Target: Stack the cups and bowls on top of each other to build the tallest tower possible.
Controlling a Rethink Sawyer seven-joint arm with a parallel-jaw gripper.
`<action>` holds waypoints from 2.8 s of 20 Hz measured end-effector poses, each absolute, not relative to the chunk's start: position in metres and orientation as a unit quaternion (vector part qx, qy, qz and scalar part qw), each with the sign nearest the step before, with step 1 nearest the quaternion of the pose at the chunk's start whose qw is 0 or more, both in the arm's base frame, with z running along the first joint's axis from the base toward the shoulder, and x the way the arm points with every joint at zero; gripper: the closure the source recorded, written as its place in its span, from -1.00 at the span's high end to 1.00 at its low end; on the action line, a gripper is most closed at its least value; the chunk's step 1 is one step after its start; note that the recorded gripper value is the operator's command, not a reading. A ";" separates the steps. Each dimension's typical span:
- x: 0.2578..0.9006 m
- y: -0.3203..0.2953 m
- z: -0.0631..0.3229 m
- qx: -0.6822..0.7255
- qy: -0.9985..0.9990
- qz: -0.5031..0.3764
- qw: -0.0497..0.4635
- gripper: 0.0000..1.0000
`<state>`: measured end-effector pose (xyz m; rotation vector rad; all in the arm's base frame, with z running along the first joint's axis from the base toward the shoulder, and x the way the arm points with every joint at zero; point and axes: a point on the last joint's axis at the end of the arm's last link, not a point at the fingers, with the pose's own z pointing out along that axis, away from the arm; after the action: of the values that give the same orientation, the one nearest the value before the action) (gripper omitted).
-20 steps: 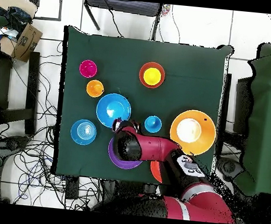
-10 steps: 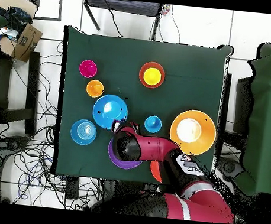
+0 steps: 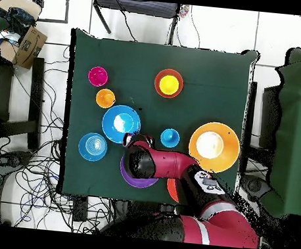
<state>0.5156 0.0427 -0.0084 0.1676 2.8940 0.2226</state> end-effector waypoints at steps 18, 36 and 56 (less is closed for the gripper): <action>0.533 -0.043 0.063 0.143 0.983 0.080 0.078 -1.00; 0.550 -0.021 0.115 0.174 0.978 0.108 -0.027 -1.00; 0.658 0.005 0.160 0.149 0.984 0.090 0.038 -1.00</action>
<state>0.6577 0.0051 0.1602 0.4585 3.0184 0.2776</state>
